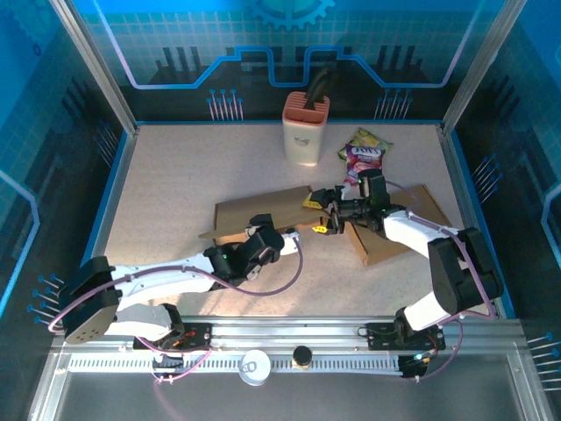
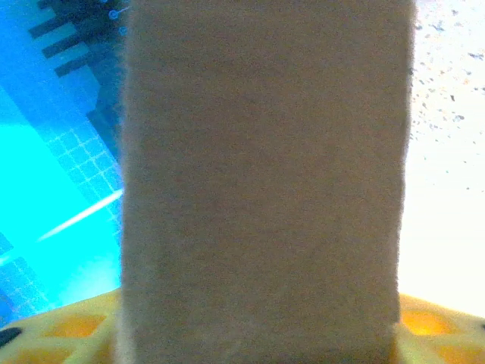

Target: Fold the paper box

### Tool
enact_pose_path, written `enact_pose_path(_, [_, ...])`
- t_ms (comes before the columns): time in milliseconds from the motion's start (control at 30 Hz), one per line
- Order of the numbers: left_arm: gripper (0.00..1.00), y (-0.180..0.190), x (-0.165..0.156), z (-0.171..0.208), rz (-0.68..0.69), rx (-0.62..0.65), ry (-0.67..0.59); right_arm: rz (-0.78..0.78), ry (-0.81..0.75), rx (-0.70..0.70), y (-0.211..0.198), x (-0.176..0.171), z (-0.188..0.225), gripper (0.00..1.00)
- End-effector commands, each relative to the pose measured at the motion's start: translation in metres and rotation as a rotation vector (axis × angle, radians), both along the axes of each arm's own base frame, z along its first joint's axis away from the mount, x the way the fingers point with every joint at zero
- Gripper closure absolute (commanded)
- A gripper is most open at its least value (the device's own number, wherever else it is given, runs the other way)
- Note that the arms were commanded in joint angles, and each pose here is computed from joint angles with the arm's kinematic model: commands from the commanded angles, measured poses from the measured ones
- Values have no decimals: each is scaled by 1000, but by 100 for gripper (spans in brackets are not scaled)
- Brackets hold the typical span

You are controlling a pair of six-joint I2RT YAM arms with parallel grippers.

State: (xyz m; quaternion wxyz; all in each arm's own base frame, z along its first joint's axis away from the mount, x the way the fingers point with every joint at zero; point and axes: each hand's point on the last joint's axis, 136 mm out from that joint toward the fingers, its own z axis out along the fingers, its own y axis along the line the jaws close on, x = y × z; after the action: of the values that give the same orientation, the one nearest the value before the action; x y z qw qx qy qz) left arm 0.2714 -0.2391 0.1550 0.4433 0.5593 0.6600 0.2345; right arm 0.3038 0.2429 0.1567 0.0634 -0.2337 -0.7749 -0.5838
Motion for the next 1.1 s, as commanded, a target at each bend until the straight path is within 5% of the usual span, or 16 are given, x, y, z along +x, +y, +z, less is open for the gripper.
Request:
enact_pose_path(0, [56, -1, -16, 11, -21, -59, 91, -15, -69, 27, -14, 3, 21, 27])
enact_pose_path(233, [57, 3, -49, 26, -30, -158, 308, -175, -202, -71, -70, 0, 45, 16])
enact_pose_path(500, [56, 6, -78, 30, 14, -204, 591, -320, -295, -397, -95, -59, 31, 23])
enact_pose_path(700, [56, 7, -63, 17, 124, -203, 678, -385, -367, -483, -79, -92, 23, 26])
enact_pose_path(1067, [50, 1, -48, 2, 129, -267, 749, -311, -389, -400, -4, -88, 21, 24])
